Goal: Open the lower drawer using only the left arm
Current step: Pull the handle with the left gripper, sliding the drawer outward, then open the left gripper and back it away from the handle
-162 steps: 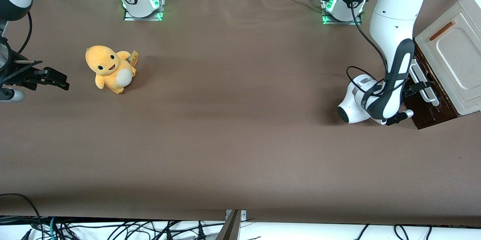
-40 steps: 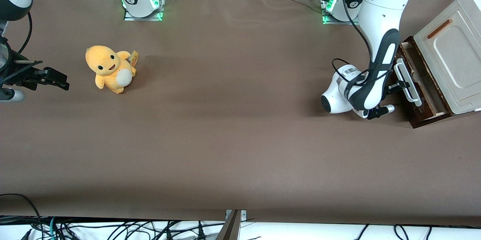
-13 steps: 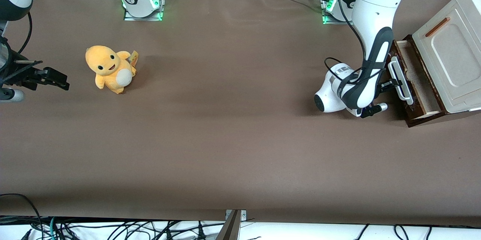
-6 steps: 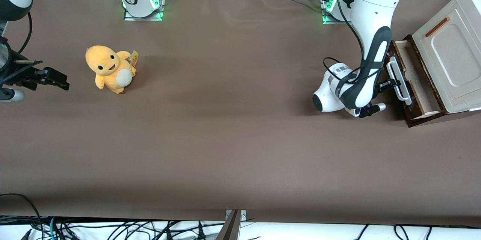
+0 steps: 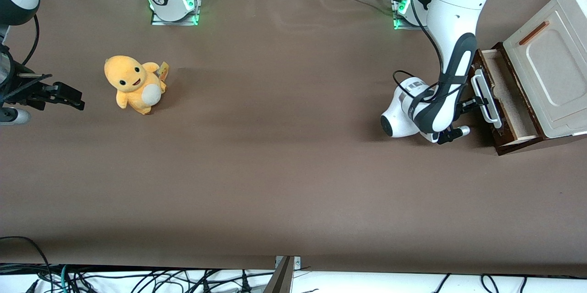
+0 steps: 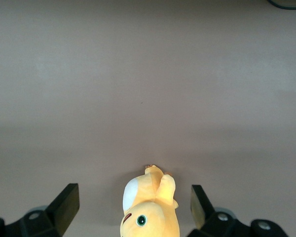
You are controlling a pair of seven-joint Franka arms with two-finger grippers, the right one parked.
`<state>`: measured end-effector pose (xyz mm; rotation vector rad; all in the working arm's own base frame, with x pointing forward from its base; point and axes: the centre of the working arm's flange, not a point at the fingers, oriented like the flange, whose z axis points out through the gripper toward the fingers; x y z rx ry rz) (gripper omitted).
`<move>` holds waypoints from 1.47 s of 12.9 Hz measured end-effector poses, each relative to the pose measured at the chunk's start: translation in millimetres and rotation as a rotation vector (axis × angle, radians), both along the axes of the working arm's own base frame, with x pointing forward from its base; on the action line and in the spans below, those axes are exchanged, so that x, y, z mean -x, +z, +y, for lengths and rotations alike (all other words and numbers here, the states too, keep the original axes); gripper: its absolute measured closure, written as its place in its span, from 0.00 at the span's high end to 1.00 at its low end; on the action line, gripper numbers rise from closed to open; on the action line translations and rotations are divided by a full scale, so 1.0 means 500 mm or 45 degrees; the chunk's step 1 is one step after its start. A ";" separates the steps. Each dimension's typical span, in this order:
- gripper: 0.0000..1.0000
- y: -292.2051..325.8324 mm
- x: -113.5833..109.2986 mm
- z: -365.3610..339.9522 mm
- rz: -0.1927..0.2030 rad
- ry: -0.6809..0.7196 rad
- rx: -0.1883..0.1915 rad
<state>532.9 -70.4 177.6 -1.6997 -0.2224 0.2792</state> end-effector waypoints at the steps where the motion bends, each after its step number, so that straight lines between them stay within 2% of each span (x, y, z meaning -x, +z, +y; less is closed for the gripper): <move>1: 0.19 0.000 -0.001 -0.001 -0.001 0.003 0.001; 13: 0.19 0.005 -0.004 -0.023 -0.011 0.006 0.014; 16: 0.45 0.004 0.017 -0.051 0.019 0.044 0.017; 19: 0.79 0.006 0.020 -0.059 0.023 0.039 0.007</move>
